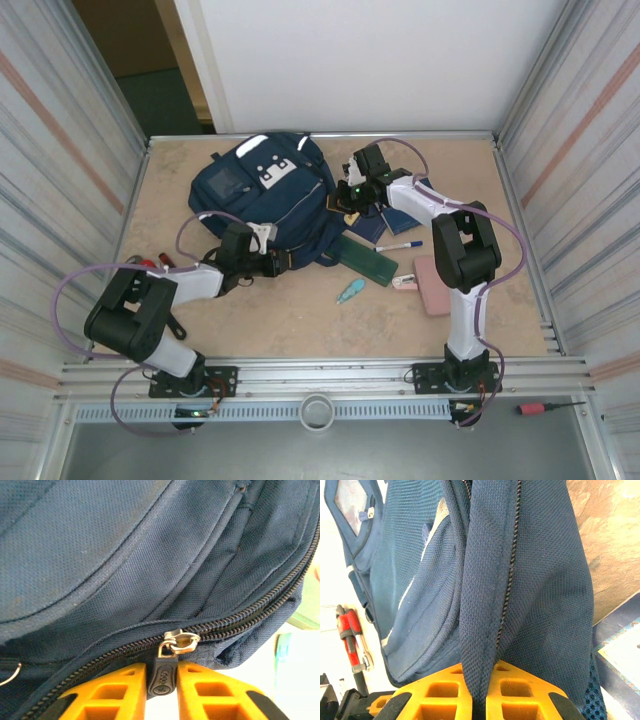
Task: Pack the student bag
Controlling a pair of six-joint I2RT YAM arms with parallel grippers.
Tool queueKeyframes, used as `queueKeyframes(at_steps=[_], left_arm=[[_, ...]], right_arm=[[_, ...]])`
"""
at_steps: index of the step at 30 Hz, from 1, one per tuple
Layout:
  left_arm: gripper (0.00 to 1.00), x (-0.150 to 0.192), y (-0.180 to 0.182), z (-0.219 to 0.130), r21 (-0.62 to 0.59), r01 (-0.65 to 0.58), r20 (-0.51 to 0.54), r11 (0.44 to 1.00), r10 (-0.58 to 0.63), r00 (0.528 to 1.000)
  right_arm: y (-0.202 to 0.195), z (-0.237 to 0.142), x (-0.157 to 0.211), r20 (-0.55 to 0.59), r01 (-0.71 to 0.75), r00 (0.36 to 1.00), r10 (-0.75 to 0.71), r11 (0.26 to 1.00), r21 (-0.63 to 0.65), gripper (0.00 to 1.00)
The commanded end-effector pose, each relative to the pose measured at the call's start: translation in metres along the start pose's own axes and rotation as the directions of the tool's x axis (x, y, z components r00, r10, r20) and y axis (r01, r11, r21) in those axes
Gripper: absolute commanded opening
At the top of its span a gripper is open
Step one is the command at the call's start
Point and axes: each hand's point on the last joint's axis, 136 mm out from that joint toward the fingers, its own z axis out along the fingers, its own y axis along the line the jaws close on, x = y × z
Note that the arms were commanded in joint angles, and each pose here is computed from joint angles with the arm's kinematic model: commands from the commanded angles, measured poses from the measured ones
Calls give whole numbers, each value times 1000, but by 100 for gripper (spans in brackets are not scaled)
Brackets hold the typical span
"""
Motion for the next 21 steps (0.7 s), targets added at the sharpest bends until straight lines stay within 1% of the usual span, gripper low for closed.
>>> queueKeyframes(at_steps=[1,3,4,9,15,18,21], left_arm=[[12,-11,-1,-7,-37,-34,44,999,36,998],[6,-11,2,-11,-58,-28,52,998,31,998],[0,-10,6,-13,-81,-22,52,997,26,998],[0,-5,26,-21,-208,-1,47,978,11,999],[0,-1,48,-41,-353,23,62,935,-1,998],[0,0,55,-47,-395,16,58,918,8,998],[0,3,54,-46,-392,6,40,920,11,999]], right_arm=[[17,-2,-10,14,45,999,-44,997,-62,2],[16,-4,-11,16,44,999,-43,997,-64,2],[16,-5,-12,17,45,999,-44,997,-65,2],[16,-8,-14,12,54,999,-53,996,-66,2],[9,-17,-19,17,56,998,-55,997,-55,2],[7,-19,-23,20,53,998,-52,997,-55,2],[12,-17,-25,16,58,998,-57,996,-67,2]])
